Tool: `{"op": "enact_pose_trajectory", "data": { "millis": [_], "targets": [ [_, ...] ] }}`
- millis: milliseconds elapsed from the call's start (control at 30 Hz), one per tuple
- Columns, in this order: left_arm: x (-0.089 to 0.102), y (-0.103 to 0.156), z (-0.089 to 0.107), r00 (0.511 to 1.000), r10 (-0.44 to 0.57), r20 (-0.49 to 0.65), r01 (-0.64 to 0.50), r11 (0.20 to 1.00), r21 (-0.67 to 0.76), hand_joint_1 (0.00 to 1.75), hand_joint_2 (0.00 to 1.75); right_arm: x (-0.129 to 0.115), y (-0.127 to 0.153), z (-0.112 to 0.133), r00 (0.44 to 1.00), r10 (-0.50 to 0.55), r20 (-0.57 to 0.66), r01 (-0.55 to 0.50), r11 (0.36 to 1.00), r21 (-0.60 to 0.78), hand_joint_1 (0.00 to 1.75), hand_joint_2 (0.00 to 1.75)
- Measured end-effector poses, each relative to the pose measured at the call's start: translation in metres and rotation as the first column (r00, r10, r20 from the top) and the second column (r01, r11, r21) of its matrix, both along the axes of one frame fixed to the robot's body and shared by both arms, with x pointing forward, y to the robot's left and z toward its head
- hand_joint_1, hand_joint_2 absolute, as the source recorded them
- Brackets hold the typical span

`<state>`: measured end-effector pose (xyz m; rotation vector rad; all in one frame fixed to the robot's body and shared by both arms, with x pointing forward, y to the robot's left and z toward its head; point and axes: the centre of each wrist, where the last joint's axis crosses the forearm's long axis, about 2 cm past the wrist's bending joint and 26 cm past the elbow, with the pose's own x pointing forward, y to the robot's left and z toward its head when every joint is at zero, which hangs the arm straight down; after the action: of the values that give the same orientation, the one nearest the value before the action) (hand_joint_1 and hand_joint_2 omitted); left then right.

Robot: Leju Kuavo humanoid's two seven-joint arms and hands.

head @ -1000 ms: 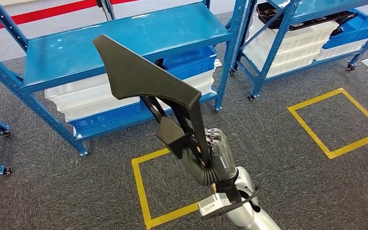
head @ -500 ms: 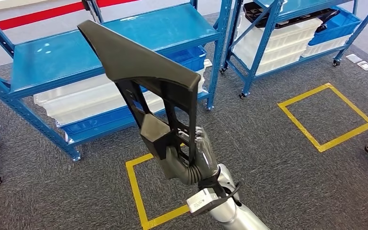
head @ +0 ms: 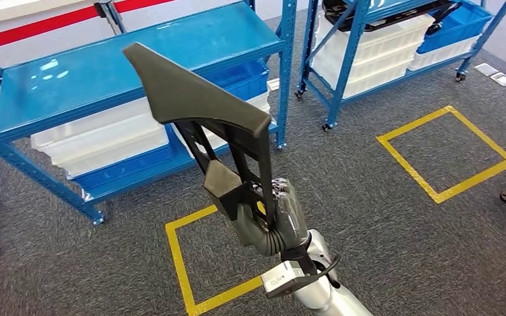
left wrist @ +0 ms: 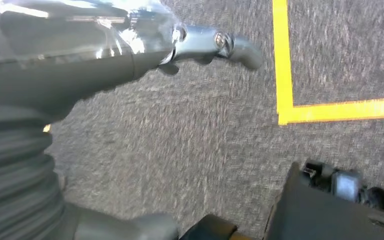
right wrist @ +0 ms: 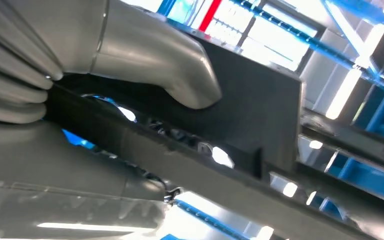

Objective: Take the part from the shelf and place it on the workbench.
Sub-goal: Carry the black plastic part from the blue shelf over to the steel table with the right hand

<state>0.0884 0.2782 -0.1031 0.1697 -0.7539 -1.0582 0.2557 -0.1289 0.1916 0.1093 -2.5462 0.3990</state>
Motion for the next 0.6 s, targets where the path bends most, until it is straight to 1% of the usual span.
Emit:
{"op": "enact_pose_trajectory", "data": {
  "millis": [67,233,367,500,600],
  "targets": [
    [-0.001,-0.001,0.000,1.000,-0.006,-0.012,0.006,1.000,-0.007,0.00,1.75,0.001,-0.002,0.001,1.000,-0.007,0.000,0.007,1.000,-0.012,1.75,1.75],
    [-0.014,-0.002,-0.003,0.999,-0.002,-0.051,0.000,0.999,-0.041,0.00,1.75,0.002,-0.007,-0.001,1.000,-0.010,-0.008,0.010,0.998,-0.064,1.75,1.75],
    [-0.018,-0.004,-0.004,0.998,0.006,-0.069,-0.011,0.998,-0.063,0.00,1.75,0.004,-0.011,0.000,1.000,-0.018,-0.004,0.018,0.995,-0.096,1.75,1.75],
    [-0.026,-0.004,-0.005,0.985,0.013,-0.174,-0.028,0.996,-0.082,0.00,1.75,0.009,-0.017,0.002,1.000,-0.009,-0.005,0.008,0.986,-0.166,1.75,1.75],
    [-0.034,-0.003,-0.007,0.970,0.015,-0.241,-0.037,0.995,-0.090,0.00,1.75,0.013,-0.019,0.006,1.000,0.006,0.007,-0.004,0.982,-0.189,1.75,1.75]
  ]
}}
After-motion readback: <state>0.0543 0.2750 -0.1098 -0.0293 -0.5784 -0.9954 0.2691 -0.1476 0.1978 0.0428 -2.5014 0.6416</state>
